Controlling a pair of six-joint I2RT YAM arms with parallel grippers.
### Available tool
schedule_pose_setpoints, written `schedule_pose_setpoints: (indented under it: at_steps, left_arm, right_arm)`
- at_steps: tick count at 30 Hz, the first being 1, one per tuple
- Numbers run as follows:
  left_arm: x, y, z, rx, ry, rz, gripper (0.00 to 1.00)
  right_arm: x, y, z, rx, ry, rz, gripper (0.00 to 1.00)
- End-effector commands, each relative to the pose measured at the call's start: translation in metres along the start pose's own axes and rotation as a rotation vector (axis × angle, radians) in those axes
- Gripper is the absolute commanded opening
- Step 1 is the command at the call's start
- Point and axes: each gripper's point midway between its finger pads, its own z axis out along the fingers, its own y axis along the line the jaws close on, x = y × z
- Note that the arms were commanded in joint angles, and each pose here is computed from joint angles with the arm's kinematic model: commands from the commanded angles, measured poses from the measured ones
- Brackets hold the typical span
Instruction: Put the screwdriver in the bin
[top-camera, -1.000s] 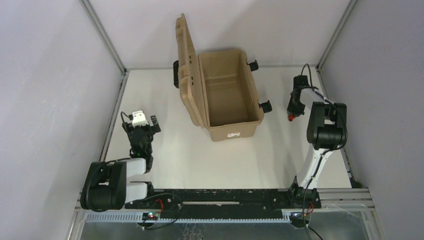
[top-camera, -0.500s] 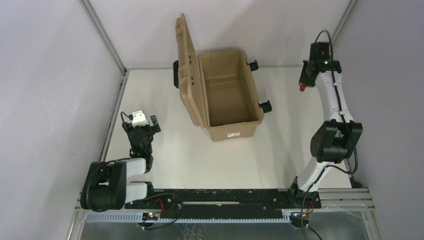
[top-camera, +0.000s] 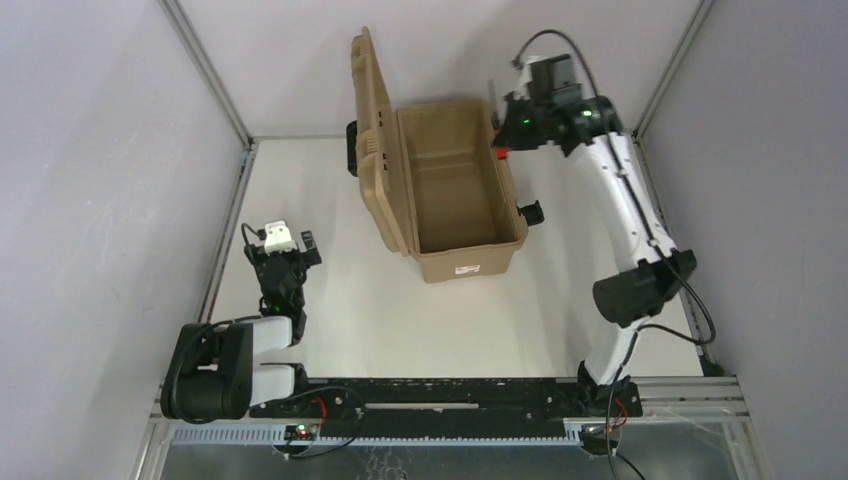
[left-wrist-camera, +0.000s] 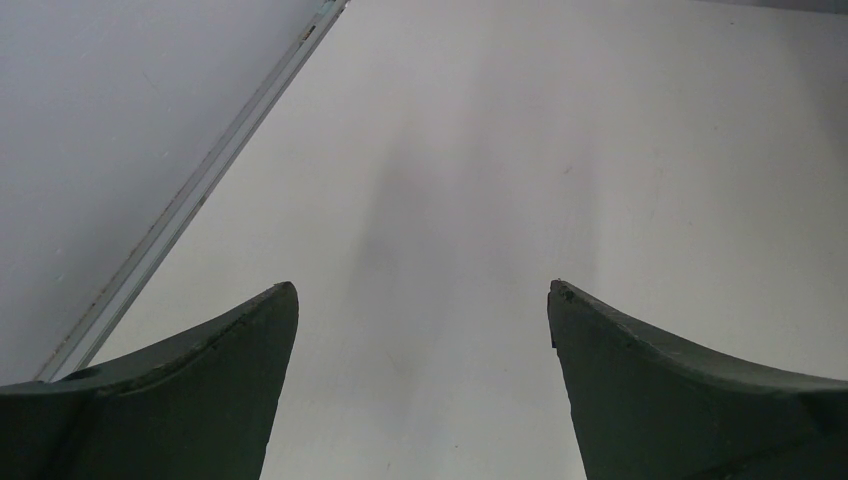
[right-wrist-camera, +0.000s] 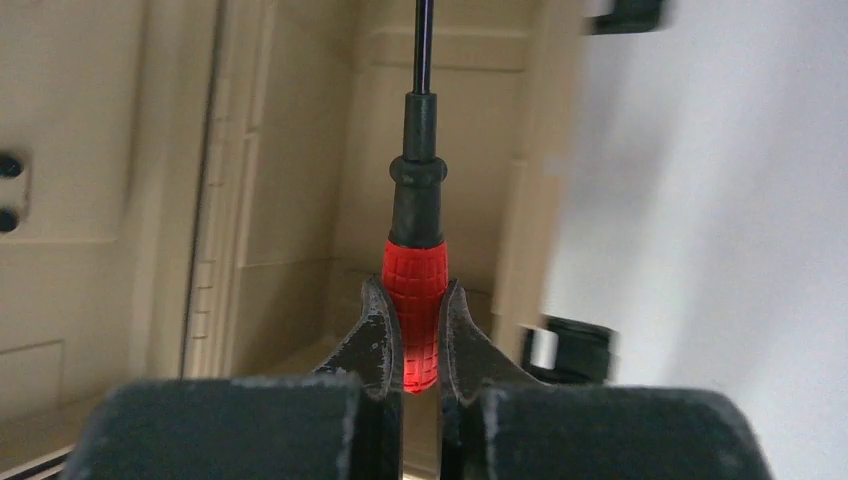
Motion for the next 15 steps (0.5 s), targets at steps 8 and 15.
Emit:
schedule_pose_setpoints:
  at_steps: [8, 15]
  left_arm:
    - [-0.032, -0.002, 0.01, 0.003, -0.093, -0.029, 1.0]
    - [-0.032, -0.002, 0.01, 0.003, -0.094, -0.03, 1.0]
  right_arm:
    - [0.06, 0.055, 0.141, 0.076, 0.13, -0.049, 0.04]
    - [0.142, 0.048, 0.219, 0.15, 0.306, -0.045, 0.13]
